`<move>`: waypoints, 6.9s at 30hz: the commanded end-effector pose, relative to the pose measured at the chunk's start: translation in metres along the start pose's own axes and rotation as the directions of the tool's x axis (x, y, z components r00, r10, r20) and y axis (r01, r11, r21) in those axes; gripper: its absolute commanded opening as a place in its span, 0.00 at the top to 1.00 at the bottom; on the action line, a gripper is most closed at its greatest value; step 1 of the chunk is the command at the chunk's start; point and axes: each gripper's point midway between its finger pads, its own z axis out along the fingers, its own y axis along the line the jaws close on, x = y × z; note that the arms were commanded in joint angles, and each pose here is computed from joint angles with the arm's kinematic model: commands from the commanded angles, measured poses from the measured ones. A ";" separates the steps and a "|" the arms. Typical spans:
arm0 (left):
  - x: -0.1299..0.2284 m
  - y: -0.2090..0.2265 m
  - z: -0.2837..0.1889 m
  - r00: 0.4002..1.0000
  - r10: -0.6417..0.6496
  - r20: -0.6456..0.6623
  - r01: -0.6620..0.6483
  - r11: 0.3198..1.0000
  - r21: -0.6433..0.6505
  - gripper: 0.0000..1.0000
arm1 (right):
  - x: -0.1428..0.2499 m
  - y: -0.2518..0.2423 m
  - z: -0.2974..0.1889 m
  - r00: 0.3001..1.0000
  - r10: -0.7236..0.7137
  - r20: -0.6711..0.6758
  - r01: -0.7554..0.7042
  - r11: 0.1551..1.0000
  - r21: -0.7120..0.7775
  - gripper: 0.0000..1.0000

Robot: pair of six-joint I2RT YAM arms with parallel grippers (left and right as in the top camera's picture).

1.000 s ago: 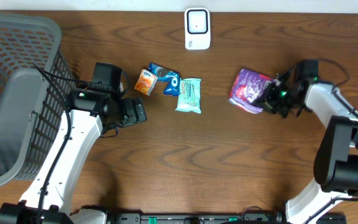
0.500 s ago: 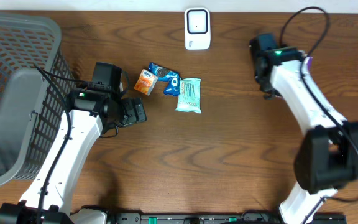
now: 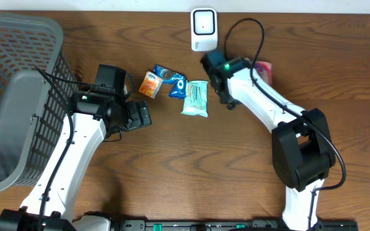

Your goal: Scan the item barcode

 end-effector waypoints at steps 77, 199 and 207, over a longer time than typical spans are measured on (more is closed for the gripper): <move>0.003 0.003 0.003 1.000 0.003 -0.010 -0.003 1.000 -0.012 0.02 | -0.020 0.020 -0.064 0.990 0.136 -0.036 -0.117 0.661 -0.741 0.11; 0.003 0.003 0.003 1.000 0.003 -0.010 -0.003 1.000 -0.012 0.02 | -0.019 0.025 -0.025 0.966 0.032 -0.258 -0.200 0.725 -0.659 0.60; 0.003 0.003 0.003 1.000 0.003 -0.010 -0.003 1.000 -0.012 0.02 | 0.005 0.064 -0.041 0.980 -0.122 -0.156 -0.004 0.776 -0.631 0.56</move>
